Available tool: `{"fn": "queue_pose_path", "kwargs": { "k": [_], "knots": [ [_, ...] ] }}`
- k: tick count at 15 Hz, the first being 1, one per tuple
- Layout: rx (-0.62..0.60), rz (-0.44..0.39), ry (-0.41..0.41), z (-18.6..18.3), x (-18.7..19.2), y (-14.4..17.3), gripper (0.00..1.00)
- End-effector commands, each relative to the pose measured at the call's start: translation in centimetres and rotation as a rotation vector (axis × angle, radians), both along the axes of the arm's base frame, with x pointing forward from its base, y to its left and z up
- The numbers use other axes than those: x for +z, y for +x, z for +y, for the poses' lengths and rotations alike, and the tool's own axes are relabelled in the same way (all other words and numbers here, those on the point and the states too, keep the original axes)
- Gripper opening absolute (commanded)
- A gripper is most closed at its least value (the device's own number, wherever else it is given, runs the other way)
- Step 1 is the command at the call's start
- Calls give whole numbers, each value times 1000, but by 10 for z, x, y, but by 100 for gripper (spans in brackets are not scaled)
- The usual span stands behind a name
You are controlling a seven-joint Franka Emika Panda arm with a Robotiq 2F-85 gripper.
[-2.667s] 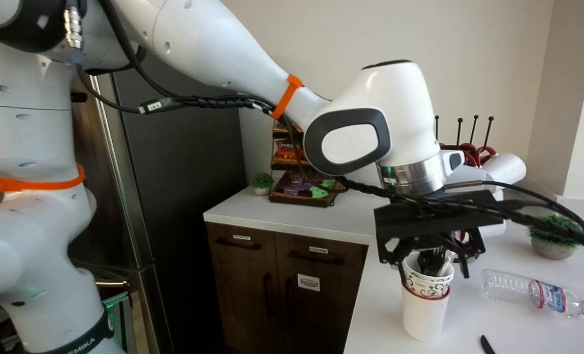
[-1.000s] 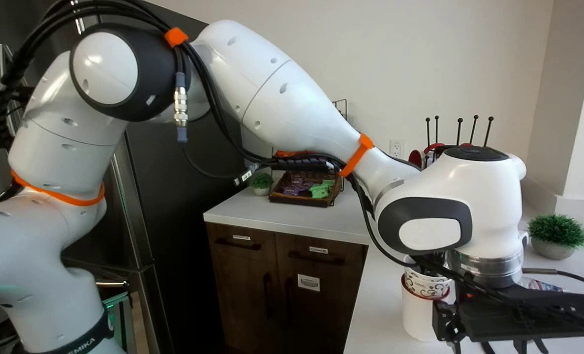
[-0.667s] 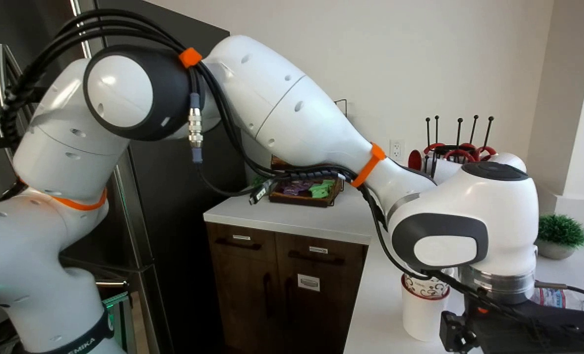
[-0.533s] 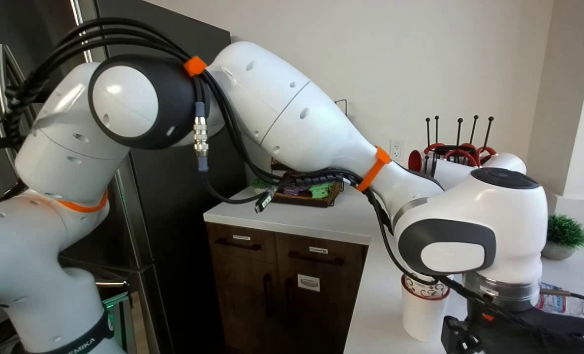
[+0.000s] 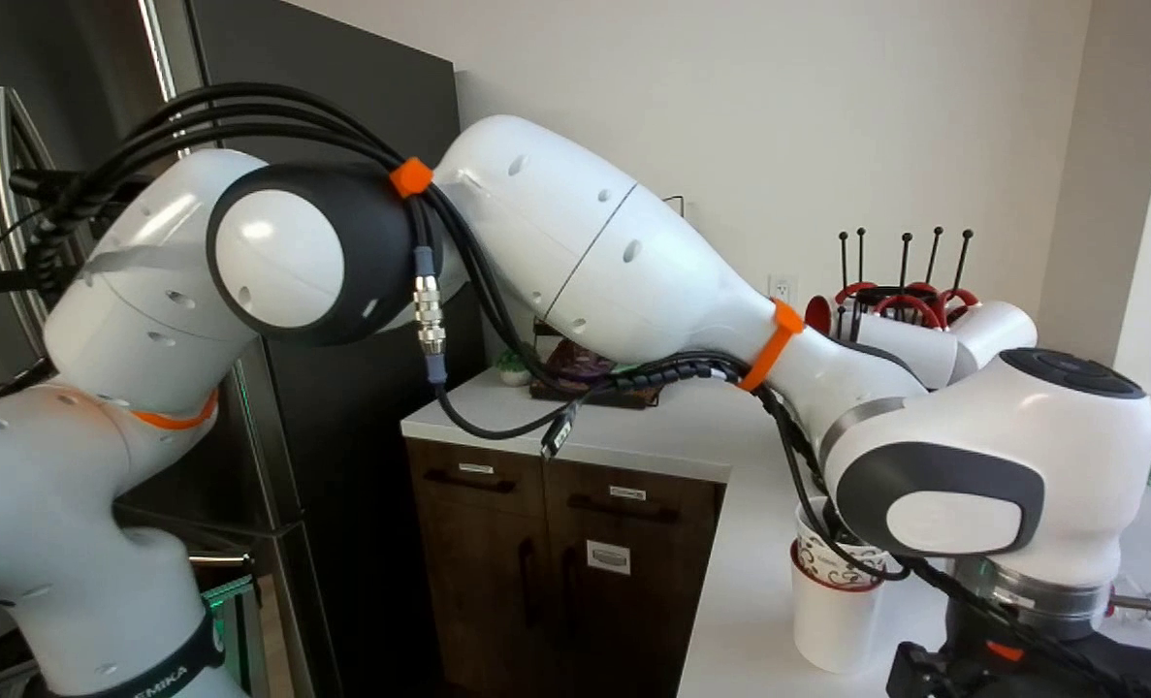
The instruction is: Put the pen inside the cup
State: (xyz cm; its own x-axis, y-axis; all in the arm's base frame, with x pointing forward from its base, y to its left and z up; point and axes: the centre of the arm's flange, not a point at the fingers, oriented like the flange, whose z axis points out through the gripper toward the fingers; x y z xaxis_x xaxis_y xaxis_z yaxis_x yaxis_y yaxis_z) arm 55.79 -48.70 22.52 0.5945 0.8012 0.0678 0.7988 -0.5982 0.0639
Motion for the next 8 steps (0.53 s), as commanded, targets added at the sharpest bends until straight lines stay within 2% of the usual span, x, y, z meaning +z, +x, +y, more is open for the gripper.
{"fn": "queue_pose_path", "kwargs": {
  "k": [1, 3, 4, 6, 7, 8],
  "knots": [
    [44, 27, 16, -13, -8, 14, 95],
    [50, 27, 20, -14, -11, 15, 90],
    [51, 28, 19, -14, -12, 16, 80],
    [59, 17, 19, -15, -14, 17, 83],
    [64, 15, 18, -15, -15, 18, 69],
    [69, 16, 17, -15, -13, 18, 61]
  ]
}}
